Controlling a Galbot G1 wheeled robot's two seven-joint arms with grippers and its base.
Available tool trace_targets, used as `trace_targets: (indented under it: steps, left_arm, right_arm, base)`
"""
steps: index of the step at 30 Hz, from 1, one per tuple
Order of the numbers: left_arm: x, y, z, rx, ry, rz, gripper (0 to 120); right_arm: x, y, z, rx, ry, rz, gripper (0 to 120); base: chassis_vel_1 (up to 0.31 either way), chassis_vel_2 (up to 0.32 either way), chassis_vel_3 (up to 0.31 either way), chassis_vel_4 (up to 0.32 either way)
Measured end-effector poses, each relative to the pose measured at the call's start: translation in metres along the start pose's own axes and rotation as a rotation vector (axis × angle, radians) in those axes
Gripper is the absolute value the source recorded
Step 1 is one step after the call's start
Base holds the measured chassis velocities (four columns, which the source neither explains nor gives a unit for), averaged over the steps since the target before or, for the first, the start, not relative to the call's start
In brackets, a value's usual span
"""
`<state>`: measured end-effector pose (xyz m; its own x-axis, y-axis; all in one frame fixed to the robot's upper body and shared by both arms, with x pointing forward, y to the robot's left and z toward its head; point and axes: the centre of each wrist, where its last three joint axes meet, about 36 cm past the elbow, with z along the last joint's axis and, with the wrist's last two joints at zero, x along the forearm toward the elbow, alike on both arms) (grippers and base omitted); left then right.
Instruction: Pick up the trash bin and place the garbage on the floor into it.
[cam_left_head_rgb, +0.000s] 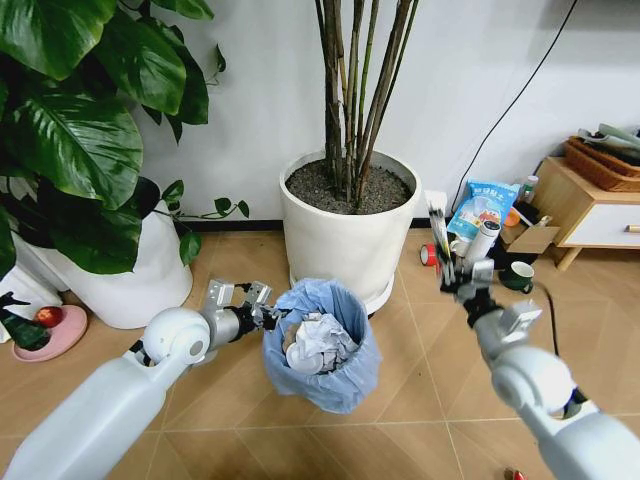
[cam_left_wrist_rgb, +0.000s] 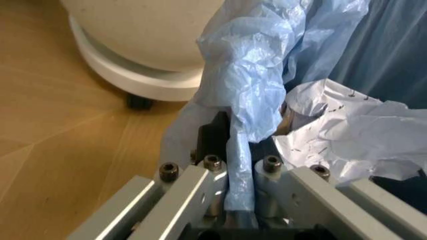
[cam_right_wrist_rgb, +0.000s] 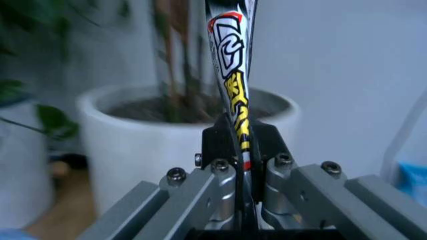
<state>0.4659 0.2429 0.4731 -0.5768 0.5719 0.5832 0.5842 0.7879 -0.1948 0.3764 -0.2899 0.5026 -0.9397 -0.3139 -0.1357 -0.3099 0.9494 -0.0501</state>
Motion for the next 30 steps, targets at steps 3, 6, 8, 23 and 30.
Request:
trace_targets:
  steps: [3, 6, 8, 23, 30]
  left_arm:
    - [-0.006, -0.007, -0.007, -0.004, -0.012, 0.021, 0]
    - [-0.011, -0.01, -0.008, -0.004, -0.014, 0.03, 0]
    - [-0.014, -0.013, -0.01, -0.008, -0.012, 0.037, 0]
    - [-0.02, -0.013, -0.014, -0.012, -0.012, 0.036, 0]
    - [-0.019, -0.011, -0.014, -0.018, -0.013, 0.027, 0]
  right_arm:
    - [0.003, 0.019, -0.022, -0.018, -0.017, -0.129, 0]
    - [0.004, 0.031, -0.026, -0.038, -0.006, -0.191, 0]
    - [0.004, 0.038, -0.023, -0.048, 0.013, -0.238, 0]
    - [0.008, 0.071, 0.008, -0.04, 0.1, -0.377, 4]
    - [0.007, 0.073, 0.021, -0.013, 0.108, -0.377, 34]
  base:
    - [0.0, 0.0, 0.0, 0.0]
    - [0.0, 0.0, 0.0, 0.0]
    - [0.0, 0.0, 0.0, 0.0]
    - [0.0, 0.0, 0.0, 0.0]
    - [0.0, 0.0, 0.0, 0.0]
